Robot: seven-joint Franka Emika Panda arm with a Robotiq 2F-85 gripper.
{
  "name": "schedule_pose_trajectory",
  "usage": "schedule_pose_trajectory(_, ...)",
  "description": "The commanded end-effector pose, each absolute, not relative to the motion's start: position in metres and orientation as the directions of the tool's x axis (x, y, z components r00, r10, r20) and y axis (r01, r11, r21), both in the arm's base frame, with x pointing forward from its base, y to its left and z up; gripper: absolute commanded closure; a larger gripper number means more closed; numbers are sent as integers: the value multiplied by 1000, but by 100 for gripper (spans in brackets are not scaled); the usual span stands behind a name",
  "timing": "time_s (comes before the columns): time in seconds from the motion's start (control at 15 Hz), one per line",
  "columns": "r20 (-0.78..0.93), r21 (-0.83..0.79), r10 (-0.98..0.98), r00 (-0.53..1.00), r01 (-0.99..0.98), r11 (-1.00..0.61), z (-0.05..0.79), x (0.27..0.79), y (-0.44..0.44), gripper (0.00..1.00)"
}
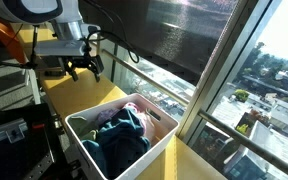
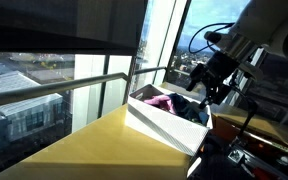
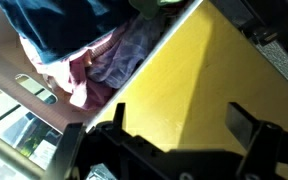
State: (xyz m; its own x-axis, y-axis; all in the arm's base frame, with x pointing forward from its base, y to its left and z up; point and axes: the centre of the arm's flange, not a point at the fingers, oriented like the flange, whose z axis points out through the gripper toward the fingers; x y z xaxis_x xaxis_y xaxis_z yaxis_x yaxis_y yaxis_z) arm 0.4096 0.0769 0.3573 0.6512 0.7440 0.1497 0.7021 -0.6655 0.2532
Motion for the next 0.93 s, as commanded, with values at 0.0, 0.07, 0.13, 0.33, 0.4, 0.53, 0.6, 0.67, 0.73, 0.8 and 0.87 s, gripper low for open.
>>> schedule_pose_trajectory(0.0,158,236,751,641,714,-659,354,405,89,0)
schedule_pose_trajectory(0.07,160,228,756,635,722,-654,352,402,96,0)
schedule_pose_trajectory(0.13,161,226,757,633,723,-652,351,401,98,0)
schedule_pose_trajectory(0.33,162,226,755,635,721,-655,350,401,96,0)
schedule_pose_trajectory(0.4,162,226,755,635,721,-655,350,401,96,0)
schedule_pose_trajectory(0.53,163,226,755,635,721,-655,350,401,96,0)
schedule_pose_trajectory(0.6,163,226,755,635,721,-655,351,401,96,0)
schedule_pose_trajectory(0.67,163,226,755,635,721,-655,351,401,96,0)
schedule_pose_trajectory(0.73,163,226,755,635,721,-655,350,401,96,0)
schedule_pose_trajectory(0.8,163,226,755,635,721,-655,350,401,96,0)
schedule_pose_trajectory(0.87,163,226,755,635,721,-655,350,401,96,0)
